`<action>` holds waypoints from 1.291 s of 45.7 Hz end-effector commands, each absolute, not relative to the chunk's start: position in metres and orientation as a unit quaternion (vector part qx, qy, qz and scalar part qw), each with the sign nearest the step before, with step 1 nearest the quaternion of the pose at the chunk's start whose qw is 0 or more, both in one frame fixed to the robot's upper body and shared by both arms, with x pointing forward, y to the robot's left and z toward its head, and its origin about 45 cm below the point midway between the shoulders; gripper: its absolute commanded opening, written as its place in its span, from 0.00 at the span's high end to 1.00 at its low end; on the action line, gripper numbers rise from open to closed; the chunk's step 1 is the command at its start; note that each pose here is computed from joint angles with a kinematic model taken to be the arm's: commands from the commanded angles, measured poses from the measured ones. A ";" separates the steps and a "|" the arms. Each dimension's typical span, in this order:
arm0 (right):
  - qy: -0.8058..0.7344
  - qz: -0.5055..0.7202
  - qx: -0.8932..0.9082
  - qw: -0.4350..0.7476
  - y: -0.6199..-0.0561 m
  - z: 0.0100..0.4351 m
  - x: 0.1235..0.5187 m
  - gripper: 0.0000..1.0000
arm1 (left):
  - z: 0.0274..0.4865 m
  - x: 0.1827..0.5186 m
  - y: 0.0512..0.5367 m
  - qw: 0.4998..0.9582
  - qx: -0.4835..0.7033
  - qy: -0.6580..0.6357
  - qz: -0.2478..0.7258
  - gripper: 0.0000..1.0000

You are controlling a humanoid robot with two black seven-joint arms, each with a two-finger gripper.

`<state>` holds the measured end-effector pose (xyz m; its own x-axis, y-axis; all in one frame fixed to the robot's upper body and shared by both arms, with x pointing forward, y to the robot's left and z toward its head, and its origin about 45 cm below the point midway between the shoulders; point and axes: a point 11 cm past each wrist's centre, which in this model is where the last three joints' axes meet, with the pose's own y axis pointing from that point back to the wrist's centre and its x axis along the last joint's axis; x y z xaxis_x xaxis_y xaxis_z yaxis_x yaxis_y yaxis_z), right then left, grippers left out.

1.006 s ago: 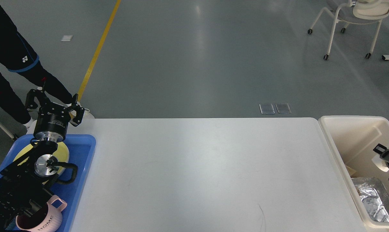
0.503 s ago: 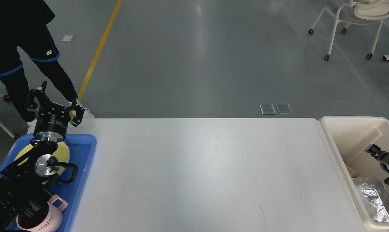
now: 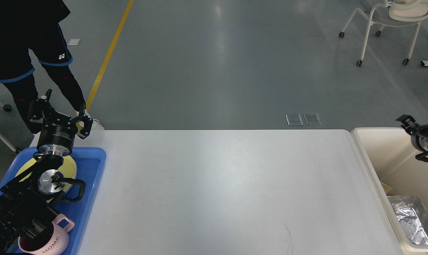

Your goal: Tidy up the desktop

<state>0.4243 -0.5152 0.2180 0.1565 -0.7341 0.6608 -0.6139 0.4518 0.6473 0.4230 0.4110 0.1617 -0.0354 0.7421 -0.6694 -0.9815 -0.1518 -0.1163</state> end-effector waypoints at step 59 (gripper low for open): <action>-0.730 -0.168 0.652 -0.115 -0.303 0.164 0.468 0.00 | 0.161 0.423 0.411 0.621 -0.309 0.193 0.694 0.03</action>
